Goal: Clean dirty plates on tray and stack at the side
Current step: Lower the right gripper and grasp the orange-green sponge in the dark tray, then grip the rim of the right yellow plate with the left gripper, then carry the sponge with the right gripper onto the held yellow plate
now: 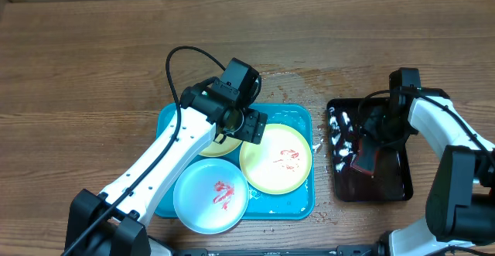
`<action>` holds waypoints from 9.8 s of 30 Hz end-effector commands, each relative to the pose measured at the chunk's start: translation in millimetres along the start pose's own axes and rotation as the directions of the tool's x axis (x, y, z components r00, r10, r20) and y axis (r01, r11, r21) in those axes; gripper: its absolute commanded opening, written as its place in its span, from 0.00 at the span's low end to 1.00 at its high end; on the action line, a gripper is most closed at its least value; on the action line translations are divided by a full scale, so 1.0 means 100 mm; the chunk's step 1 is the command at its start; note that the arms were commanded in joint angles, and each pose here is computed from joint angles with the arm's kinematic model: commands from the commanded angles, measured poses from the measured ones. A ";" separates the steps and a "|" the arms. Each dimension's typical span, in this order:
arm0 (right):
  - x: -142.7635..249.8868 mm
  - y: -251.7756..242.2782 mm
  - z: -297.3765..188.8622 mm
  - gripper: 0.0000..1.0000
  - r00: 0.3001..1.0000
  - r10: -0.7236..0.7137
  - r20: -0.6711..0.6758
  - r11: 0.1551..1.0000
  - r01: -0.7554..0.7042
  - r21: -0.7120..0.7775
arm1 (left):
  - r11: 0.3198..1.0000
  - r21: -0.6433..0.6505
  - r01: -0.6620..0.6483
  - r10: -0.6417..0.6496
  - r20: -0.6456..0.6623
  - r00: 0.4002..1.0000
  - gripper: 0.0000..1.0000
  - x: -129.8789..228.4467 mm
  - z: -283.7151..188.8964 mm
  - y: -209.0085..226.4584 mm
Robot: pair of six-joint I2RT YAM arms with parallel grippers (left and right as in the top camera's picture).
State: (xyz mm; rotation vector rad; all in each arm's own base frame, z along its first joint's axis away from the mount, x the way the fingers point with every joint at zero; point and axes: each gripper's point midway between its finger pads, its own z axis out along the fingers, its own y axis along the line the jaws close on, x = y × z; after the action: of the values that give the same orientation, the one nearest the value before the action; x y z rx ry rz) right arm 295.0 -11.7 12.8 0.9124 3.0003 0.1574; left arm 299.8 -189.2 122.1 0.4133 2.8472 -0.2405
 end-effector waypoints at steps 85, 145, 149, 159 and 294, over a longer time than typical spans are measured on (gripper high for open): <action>0.43 0.01 0.15 0.33 0.999 -0.046 -0.023 0.999 0.046 0.017 | 0.999 0.039 -0.037 0.034 0.069 0.997 0.92 -0.18 0.01 -0.07; 0.10 0.15 -0.02 0.04 0.990 -0.110 0.093 0.994 0.110 0.006 | 0.999 0.039 -0.037 0.034 0.071 0.997 0.82 -0.18 0.00 -0.07; 0.17 0.11 -0.12 0.04 0.992 -0.108 0.066 0.994 0.107 0.020 | 0.999 0.033 -0.035 0.033 0.047 0.998 0.81 -0.12 0.01 -0.06; 0.24 0.14 -0.23 0.04 0.994 -0.075 0.073 0.997 0.077 -0.018 | 0.999 0.032 -0.023 0.021 0.039 0.999 0.66 -0.10 0.01 -0.05; 0.70 1.01 -0.91 0.04 0.945 -0.327 0.017 0.871 0.308 -0.383 | 0.983 0.074 0.171 -0.154 -0.189 0.970 0.04 0.88 1.15 0.10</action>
State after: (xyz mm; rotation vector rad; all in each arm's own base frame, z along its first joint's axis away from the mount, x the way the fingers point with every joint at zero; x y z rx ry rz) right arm 291.6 55.6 97.8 0.5731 2.9564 0.4622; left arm 256.4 -186.1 2.7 0.2212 3.0101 -0.4332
